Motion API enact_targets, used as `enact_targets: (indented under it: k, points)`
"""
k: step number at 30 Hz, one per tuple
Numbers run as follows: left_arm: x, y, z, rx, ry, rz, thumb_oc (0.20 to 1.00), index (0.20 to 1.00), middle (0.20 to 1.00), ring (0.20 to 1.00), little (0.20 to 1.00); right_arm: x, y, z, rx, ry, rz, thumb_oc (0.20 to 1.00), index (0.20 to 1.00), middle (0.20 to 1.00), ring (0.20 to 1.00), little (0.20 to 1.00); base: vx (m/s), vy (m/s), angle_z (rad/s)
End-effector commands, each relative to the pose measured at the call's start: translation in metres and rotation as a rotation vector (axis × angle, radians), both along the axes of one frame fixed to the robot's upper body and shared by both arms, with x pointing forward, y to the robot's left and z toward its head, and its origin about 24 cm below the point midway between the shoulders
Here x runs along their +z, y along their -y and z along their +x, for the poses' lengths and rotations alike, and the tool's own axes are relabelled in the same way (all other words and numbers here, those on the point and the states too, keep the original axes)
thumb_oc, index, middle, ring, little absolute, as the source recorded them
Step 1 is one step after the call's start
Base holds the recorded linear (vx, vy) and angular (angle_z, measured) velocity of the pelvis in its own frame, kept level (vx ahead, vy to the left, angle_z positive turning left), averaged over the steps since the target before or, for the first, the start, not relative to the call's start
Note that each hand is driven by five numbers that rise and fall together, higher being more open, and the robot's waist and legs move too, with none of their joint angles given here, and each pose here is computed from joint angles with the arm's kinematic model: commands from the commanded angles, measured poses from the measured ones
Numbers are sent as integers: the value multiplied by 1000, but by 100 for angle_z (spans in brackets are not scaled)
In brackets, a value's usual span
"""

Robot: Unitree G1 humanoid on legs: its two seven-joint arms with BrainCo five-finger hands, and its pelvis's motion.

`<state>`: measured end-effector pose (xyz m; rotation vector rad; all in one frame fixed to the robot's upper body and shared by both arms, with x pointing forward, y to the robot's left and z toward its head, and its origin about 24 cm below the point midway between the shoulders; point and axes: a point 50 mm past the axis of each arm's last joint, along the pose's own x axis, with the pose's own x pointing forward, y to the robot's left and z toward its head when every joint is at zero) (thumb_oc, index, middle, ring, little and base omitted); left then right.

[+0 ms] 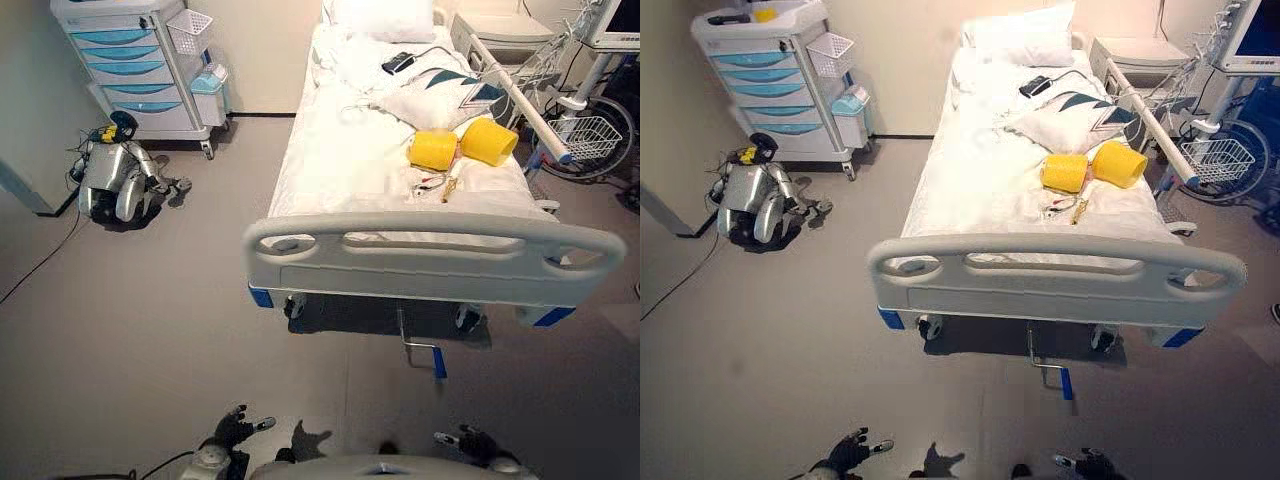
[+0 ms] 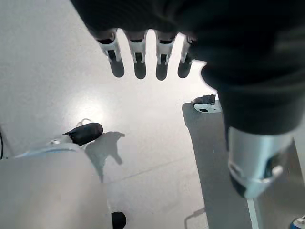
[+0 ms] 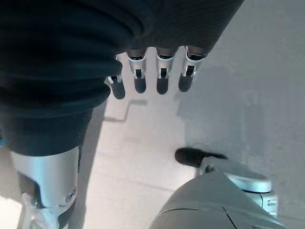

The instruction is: Raise the hospital bed

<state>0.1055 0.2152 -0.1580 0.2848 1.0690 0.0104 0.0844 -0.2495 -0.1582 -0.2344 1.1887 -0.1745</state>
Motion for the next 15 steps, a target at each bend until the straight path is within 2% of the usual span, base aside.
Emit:
enact_targets:
  k: [1, 8, 11, 12, 13, 14, 15]
  points:
    - [7, -6, 21, -56, 46, 39, 1000, 1000, 1000, 1000, 1000, 2, -8, 21, 61, 35, 4, 1000, 1000, 1000, 1000, 1000, 14, -91, -40]
    - [9, -8, 28, -25, 70, 41, 1000, 1000, 1000, 1000, 1000, 7, -7, 36, 30, 88, -1, 1000, 1000, 1000, 1000, 1000, -28, -16, 0]
    - [15, -10, 41, 8, 125, 41, 1000, 1000, 1000, 1000, 1000, 23, -5, 74, 31, 218, -16, 1000, 1000, 1000, 1000, 1000, -175, -18, -4]
    - [15, -10, 41, 8, 125, 41, 1000, 1000, 1000, 1000, 1000, 23, -5, 74, 31, 219, -16, 1000, 1000, 1000, 1000, 1000, -275, -24, -5]
    - [20, -11, 53, 10, 159, 49, 1000, 1000, 1000, 1000, 1000, 35, -5, 99, 64, 296, -27, 1000, 1000, 1000, 1000, 1000, -193, -20, 1]
    - [20, -11, 53, 10, 160, 49, 1000, 1000, 1000, 1000, 1000, 35, -5, 100, 64, 296, -27, 1000, 1000, 1000, 1000, 1000, -316, -93, 5]
    - [26, -12, 65, 5, 201, 57, 1000, 1000, 1000, 1000, 1000, 46, -6, 119, 91, 358, -52, 1000, 1000, 1000, 1000, 1000, -175, -103, 4]
